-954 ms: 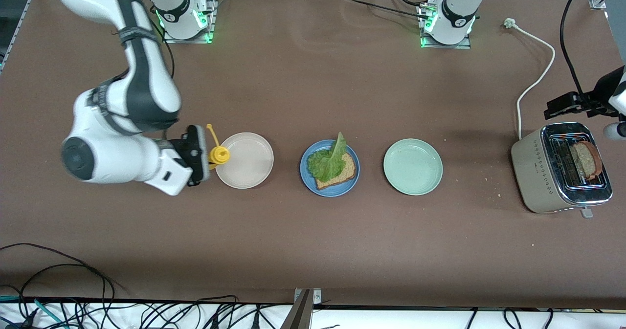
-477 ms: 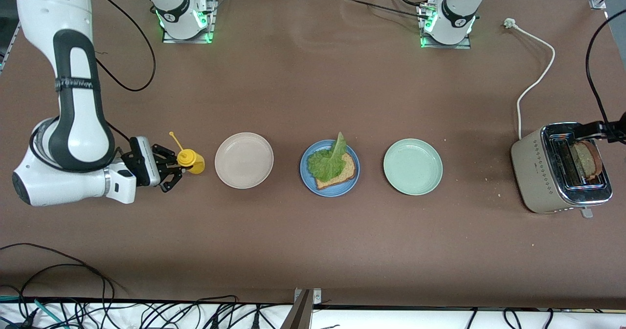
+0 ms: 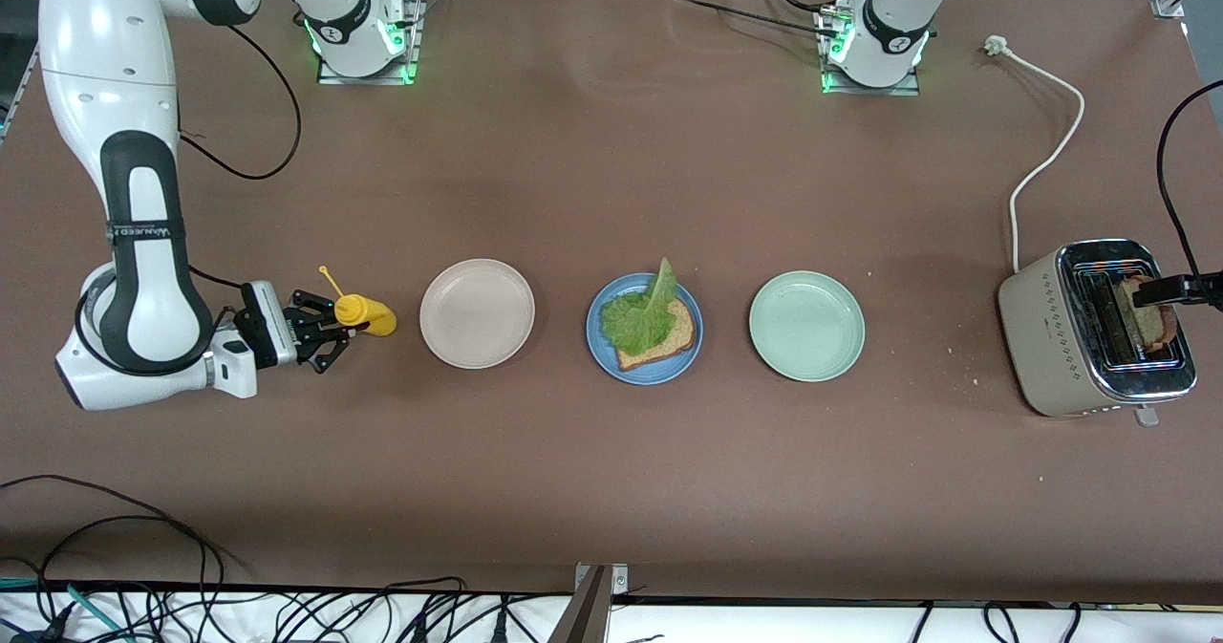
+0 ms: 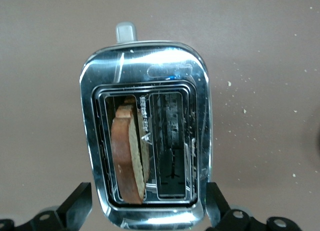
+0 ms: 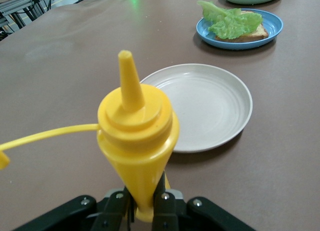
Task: Make sandwich in blue plate with both arms
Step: 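Set the mustard bottle upright on the table and open the right gripper, then draw the right gripper back while the left gripper lifts the toaster bread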
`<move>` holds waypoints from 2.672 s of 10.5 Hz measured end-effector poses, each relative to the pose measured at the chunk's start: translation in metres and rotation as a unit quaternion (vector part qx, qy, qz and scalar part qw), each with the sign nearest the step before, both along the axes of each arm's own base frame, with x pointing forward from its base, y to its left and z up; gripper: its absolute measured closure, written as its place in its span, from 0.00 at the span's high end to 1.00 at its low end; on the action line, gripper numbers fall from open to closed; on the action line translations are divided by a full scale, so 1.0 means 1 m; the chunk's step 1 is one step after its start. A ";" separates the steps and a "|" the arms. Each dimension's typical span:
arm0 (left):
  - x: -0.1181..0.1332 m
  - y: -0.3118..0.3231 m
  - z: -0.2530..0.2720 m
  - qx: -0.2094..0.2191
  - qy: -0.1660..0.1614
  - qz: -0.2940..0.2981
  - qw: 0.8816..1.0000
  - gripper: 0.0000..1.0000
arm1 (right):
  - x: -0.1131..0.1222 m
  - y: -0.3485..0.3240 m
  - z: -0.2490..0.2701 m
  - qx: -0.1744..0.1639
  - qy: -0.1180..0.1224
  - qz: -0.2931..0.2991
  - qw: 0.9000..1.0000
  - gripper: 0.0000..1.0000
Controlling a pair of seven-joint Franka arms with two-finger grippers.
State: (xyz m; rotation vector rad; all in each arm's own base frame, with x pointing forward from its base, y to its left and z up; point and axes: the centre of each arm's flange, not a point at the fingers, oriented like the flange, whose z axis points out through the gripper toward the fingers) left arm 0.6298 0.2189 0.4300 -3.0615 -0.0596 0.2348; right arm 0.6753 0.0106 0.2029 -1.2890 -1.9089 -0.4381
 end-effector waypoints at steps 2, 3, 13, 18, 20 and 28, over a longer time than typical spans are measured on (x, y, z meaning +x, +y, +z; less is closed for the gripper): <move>0.003 0.004 -0.013 0.007 0.004 -0.002 1.000 1.00 | -0.006 -0.012 -0.020 0.007 0.014 -0.005 1.000 0.16; 0.004 0.007 -0.019 0.007 0.006 0.000 1.000 1.00 | -0.009 -0.016 -0.029 0.011 0.024 -0.007 1.000 0.16; 0.002 0.037 -0.048 0.007 0.011 0.019 1.000 0.77 | -0.007 -0.023 -0.021 0.012 0.058 -0.026 0.998 0.93; 0.000 0.040 -0.048 0.022 0.016 0.013 1.000 0.12 | 0.037 -0.073 0.056 -0.158 0.039 -0.116 0.980 0.93; 0.000 0.041 -0.047 0.023 0.017 0.012 1.000 0.11 | 0.044 -0.069 0.086 -0.247 0.081 -0.196 0.946 0.94; -0.023 0.021 0.083 0.031 -0.024 0.005 0.999 0.08 | 0.050 -0.015 0.180 -0.470 0.175 -0.536 0.680 1.00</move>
